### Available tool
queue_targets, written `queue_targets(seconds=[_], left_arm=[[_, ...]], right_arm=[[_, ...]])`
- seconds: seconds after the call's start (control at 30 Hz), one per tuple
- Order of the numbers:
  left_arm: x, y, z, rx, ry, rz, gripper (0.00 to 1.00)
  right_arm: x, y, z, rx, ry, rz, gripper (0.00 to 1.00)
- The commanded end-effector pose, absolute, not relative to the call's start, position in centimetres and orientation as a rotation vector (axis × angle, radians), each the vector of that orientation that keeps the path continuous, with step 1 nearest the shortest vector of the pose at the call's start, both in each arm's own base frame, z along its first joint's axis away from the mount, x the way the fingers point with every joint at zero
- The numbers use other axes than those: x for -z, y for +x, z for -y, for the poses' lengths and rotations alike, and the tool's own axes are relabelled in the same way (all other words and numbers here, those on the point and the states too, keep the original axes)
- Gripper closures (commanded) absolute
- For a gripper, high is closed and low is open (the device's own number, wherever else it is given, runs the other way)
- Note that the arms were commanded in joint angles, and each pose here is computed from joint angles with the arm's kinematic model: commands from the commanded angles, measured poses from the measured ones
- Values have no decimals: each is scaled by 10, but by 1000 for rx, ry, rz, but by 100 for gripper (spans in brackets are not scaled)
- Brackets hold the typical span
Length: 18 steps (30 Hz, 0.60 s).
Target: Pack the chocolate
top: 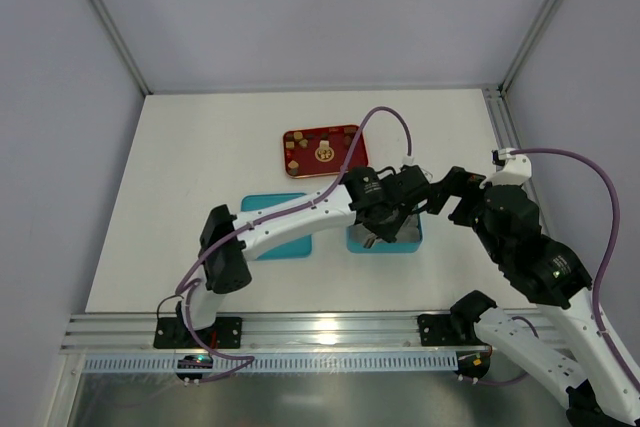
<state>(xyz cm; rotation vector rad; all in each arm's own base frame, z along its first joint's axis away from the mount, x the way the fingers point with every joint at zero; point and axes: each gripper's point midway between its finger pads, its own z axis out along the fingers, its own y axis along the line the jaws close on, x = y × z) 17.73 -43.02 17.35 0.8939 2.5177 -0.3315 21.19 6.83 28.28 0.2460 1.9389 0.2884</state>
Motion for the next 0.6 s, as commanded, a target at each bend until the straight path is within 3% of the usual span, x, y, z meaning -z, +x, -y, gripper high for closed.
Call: queue_targets(seconds=[0.0,0.43,0.57], left_arm=[[-177,177,444,395,868,-2495,76],[-173,184,443,343,866,-2485,59],[-176,185,440,334,866,-2478,58]], right_arm=[[-294,213,-67,-290,252,-1908,0],[-291,213,-68,-294,246,-1912,0],[-289,214,-69,-300,246,-1915,0]])
